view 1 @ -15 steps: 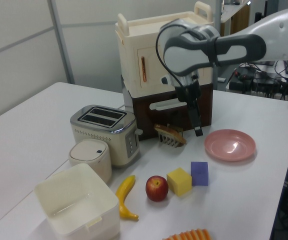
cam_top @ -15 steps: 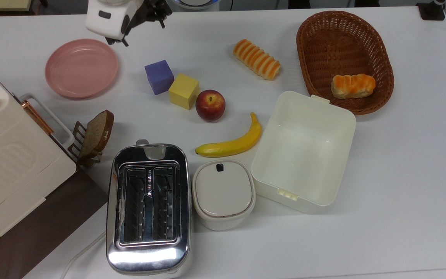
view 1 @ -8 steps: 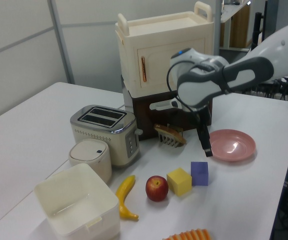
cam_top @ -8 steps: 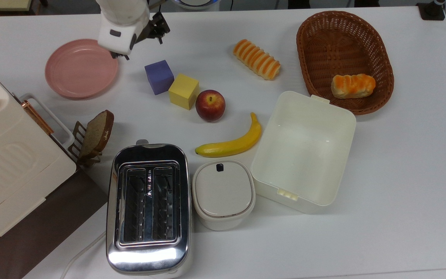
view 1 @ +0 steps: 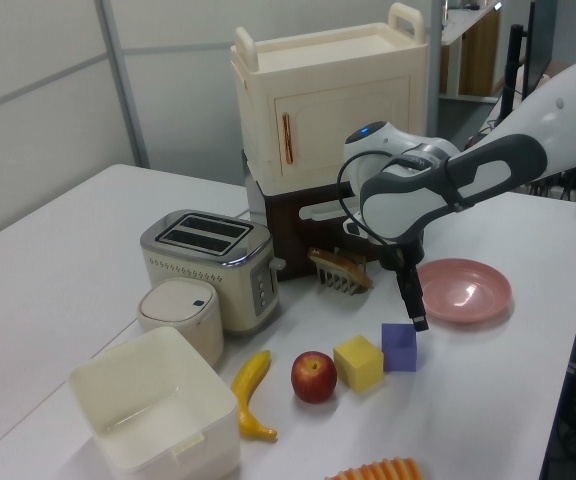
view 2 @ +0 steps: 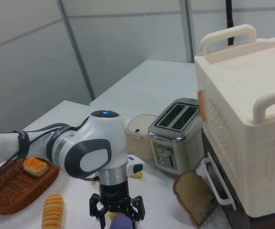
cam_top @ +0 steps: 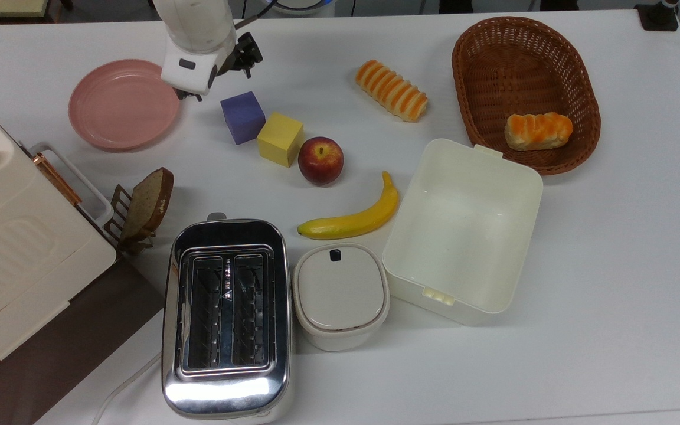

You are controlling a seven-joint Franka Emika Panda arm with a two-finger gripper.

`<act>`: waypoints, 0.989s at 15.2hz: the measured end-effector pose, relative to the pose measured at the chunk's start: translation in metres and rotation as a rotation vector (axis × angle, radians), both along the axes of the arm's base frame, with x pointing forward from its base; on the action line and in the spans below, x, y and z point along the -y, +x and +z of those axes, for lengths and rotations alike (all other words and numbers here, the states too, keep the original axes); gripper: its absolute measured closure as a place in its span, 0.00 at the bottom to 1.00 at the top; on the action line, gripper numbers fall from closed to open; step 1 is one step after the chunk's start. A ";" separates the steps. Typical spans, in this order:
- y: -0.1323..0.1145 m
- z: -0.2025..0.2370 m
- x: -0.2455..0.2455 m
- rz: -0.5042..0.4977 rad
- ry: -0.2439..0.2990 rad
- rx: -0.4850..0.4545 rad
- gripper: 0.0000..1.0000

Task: Put the purple cube on a plate
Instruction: 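Close the gripper on the purple cube, then lift the purple cube and carry it over the pink plate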

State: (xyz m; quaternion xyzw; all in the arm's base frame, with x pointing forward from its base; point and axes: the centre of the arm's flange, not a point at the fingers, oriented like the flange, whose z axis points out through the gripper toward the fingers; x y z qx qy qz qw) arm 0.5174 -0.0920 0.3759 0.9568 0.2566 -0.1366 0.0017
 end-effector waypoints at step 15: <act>0.019 -0.033 -0.038 0.032 -0.086 0.018 0.39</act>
